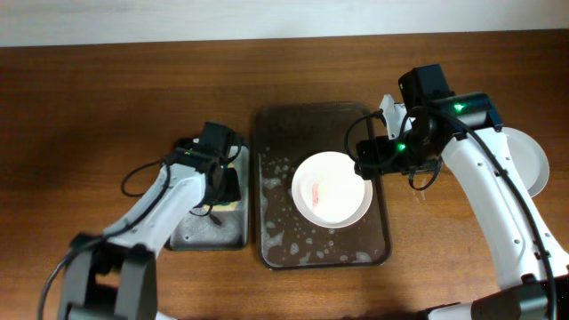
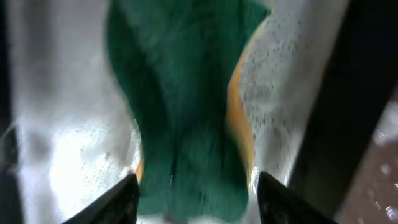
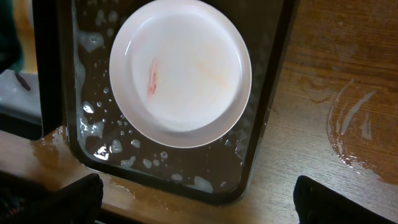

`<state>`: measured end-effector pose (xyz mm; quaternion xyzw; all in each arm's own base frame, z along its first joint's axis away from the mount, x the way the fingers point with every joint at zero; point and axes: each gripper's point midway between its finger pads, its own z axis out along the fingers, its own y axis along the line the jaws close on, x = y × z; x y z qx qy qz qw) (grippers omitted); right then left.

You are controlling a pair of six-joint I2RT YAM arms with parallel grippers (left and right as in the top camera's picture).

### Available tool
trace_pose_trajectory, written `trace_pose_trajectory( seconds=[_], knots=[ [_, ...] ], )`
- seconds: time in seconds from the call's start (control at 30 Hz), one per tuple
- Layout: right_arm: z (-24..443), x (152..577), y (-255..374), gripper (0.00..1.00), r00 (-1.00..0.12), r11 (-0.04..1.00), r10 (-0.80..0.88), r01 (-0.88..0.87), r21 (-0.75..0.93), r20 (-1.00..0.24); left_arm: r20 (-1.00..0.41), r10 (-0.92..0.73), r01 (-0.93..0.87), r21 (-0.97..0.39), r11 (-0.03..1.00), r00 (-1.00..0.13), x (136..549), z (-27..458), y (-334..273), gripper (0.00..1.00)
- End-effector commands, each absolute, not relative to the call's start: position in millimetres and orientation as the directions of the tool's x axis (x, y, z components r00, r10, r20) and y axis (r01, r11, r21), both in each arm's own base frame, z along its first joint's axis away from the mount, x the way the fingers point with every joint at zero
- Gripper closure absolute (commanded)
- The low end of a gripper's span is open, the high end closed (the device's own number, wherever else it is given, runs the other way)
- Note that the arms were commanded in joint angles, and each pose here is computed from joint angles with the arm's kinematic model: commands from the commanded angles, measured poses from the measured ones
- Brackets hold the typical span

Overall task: Clean dirty plates on tray and stack at the side
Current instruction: 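Grasp the sponge with the left gripper and lift it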

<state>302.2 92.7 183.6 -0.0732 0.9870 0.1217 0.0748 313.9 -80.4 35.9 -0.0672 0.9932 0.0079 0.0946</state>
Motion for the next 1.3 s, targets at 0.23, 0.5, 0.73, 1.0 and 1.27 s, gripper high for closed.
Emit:
trace_pose_trajectory(
  seconds=[0.23, 0.5, 0.73, 1.0, 1.27],
  knots=[
    [182.8, 300.3, 95.9, 0.01, -0.976, 0.956, -0.144, -0.18, 0.233, -0.161, -0.082, -0.088, -0.093, 0.056, 0.994, -0.993, 309.9, 5.2, -78.1, 1.0],
    [182.8, 300.3, 95.7, 0.01, -0.976, 0.956, -0.144, -0.179, 0.233, -0.161, -0.174, -0.07, -0.102, 0.182, 0.978, -0.982, 343.0, 59.4, -60.2, 0.35],
    [182.8, 300.3, 95.8, 0.01, -0.976, 0.956, -0.144, -0.179, 0.233, -0.161, -0.14, -0.116, -0.137, 0.151, 0.979, -0.983, 342.0, 2.2, -53.7, 0.48],
    [182.6, 299.1, 95.5, 0.01, -0.977, 0.956, -0.144, -0.178, 0.233, -0.156, -0.15, -0.118, -0.136, 0.114, 0.984, -0.982, 360.9, 27.5, -61.3, 0.97],
    [182.4, 297.6, 95.3, 0.01, -0.978, 0.956, -0.145, -0.177, 0.232, -0.15, -0.035, -0.119, -0.123, 0.11, 0.986, -0.992, 341.6, 52.4, -64.4, 0.4]
  ],
)
